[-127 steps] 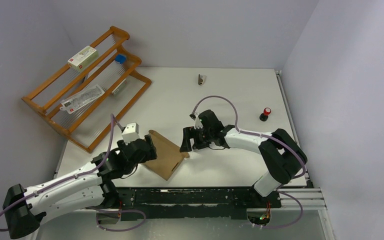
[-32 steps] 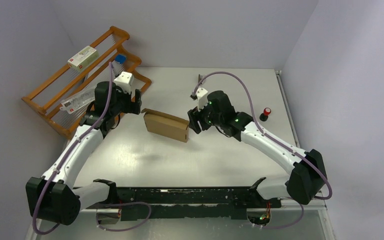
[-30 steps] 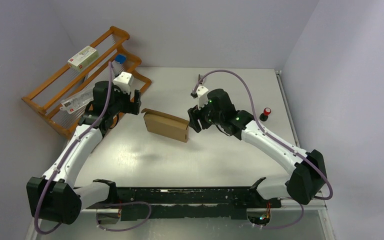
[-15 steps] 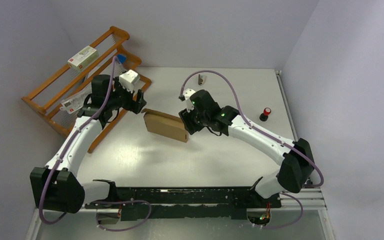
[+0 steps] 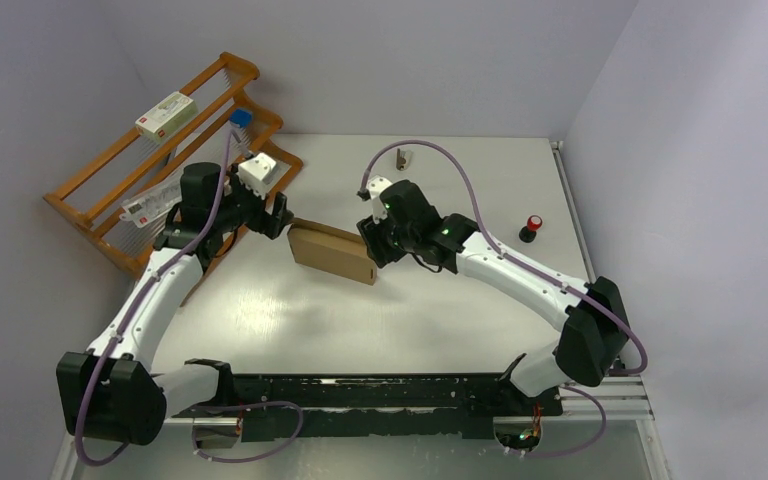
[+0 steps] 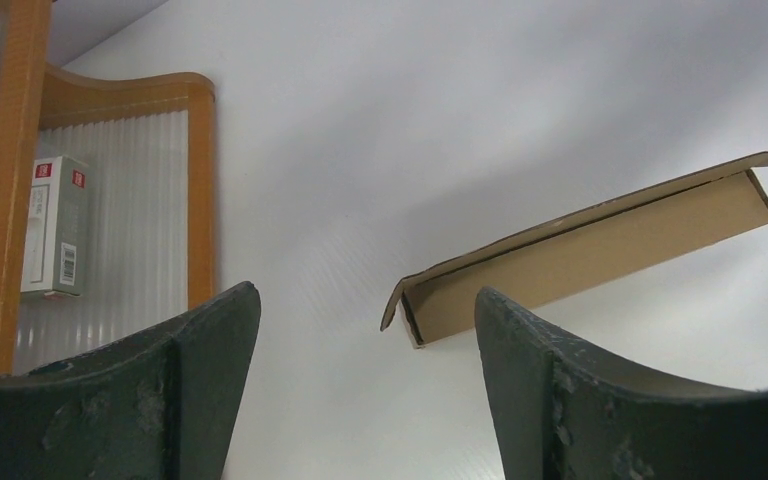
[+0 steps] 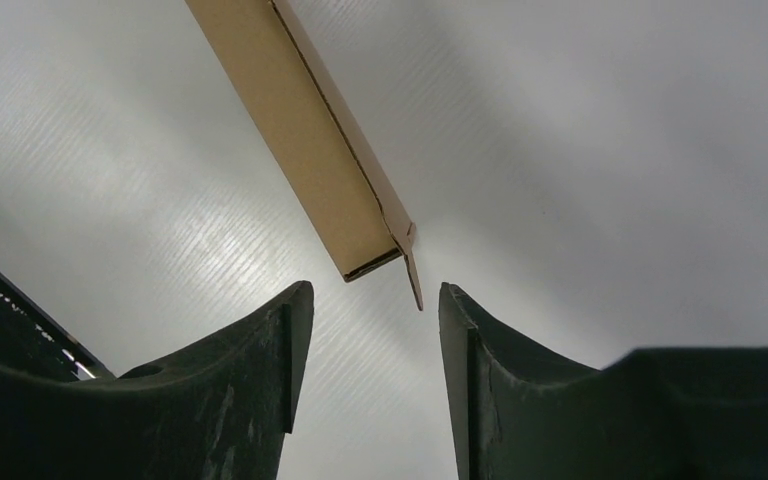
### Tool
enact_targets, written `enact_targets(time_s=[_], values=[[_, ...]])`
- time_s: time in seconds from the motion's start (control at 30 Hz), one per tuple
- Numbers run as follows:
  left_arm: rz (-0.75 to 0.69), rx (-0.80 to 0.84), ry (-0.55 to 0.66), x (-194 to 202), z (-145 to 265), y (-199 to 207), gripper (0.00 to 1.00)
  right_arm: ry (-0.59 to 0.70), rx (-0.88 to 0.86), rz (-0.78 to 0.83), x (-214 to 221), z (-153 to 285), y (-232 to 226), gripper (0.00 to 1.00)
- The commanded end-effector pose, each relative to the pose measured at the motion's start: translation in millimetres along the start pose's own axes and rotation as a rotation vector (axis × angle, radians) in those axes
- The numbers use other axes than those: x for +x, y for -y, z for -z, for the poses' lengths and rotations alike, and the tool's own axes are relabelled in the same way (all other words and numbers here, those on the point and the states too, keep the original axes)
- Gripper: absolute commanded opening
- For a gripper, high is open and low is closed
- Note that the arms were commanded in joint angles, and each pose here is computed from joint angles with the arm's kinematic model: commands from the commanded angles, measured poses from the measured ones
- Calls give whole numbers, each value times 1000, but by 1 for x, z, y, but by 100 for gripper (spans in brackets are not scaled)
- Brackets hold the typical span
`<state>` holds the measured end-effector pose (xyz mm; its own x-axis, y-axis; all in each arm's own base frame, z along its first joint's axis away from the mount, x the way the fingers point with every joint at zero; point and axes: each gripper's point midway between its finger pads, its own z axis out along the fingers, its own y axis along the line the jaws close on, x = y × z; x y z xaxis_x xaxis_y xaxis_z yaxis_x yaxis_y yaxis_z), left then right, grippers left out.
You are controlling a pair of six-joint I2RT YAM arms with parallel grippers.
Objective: Fold the paper box
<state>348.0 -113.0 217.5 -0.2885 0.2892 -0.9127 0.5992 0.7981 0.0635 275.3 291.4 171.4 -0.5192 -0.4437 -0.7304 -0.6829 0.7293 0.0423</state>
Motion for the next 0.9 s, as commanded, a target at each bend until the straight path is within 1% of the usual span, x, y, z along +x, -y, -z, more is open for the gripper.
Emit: enact_targets(time_s=[0.0,0.1,0.17,0.33,0.47,0.57,0.73,0.87], values=[[-38,15,4,-1,-2,-1,83,35,-5,-12,-9,-2,-1,52],[-44,9,-7,3,-3,-3,81,1,16,-7,-5,-9,4,46],[-44,5,-29,8,-6,-5,79,3,27,2,-6,-11,6,43],[-53,54,-77,14,-14,-3,70,-6,61,19,-5,-13,13,39],[-55,73,-91,16,-17,-3,68,-6,65,27,-7,-13,15,32],[-50,69,-96,18,-18,-5,68,-7,61,31,-7,-13,14,31],[-51,72,-98,20,-19,-6,67,-9,72,34,-6,-12,16,23],[-46,105,-92,18,-21,-7,64,-11,85,40,-5,-12,19,12]])
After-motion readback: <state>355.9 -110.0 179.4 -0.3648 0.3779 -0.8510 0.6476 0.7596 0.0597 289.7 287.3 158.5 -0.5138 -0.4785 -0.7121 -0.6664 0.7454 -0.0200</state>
